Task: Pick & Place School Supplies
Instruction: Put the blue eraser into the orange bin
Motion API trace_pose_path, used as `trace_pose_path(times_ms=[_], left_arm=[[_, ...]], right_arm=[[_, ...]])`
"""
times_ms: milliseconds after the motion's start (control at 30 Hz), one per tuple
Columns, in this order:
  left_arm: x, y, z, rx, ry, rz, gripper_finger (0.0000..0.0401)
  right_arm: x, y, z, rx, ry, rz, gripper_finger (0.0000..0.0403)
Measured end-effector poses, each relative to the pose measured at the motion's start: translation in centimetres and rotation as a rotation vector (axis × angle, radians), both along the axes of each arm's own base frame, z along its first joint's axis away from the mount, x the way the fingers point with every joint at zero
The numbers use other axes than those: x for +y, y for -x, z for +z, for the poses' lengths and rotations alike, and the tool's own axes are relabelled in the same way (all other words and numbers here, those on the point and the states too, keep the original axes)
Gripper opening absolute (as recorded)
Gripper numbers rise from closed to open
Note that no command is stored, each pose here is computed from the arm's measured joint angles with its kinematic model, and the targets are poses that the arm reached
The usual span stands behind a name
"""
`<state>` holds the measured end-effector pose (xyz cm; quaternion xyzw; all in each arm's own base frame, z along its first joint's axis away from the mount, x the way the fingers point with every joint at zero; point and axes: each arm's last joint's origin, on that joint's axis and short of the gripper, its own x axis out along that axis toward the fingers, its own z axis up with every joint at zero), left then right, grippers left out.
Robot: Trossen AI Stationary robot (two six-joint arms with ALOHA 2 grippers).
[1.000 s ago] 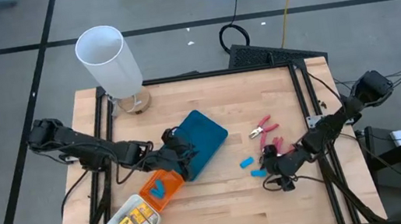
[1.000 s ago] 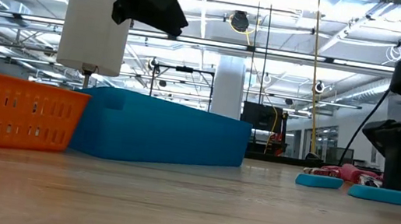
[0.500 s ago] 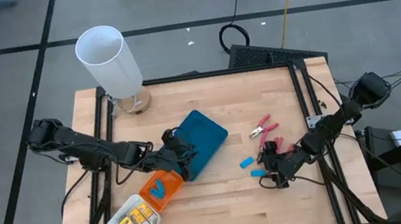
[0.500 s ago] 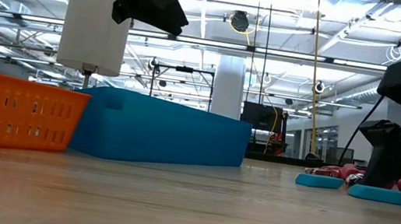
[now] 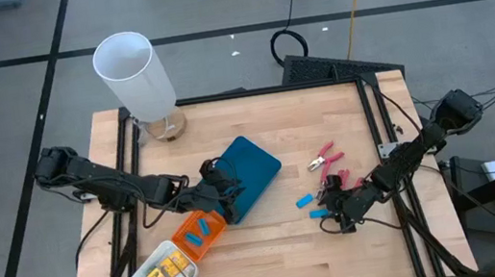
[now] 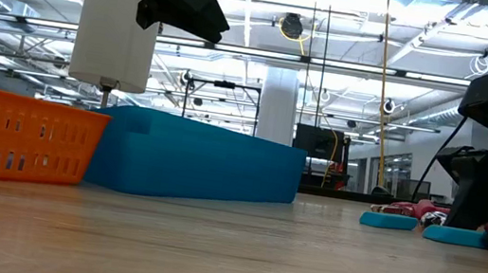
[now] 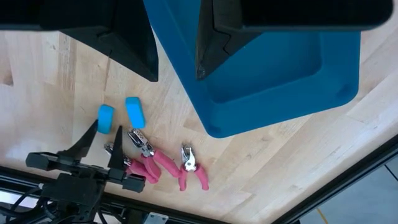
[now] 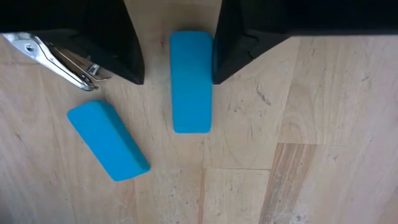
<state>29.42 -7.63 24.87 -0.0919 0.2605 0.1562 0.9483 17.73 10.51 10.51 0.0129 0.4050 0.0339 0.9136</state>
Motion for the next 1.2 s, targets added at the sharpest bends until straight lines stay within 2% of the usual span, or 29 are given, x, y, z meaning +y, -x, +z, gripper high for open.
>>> trace_pose_path(times_ms=[833,1067,1200], left_arm=[[0.0,0.0,0.0,0.0,0.0,0.0,0.0113],[0.0,0.0,0.0,0.001,-0.006,-0.003,0.0113],[0.0,-0.01,0.02,0.004,-0.021,-0.012,0.0113]], right_arm=[[-0.01,0.0,-0.01,0.0,0.01,0.009,0.0088],[0.09,-0.18,0.15,-0.031,0.023,0.033,0.0085],[0.05,-0.52,0.44,-0.093,0.073,0.038,0.0085]])
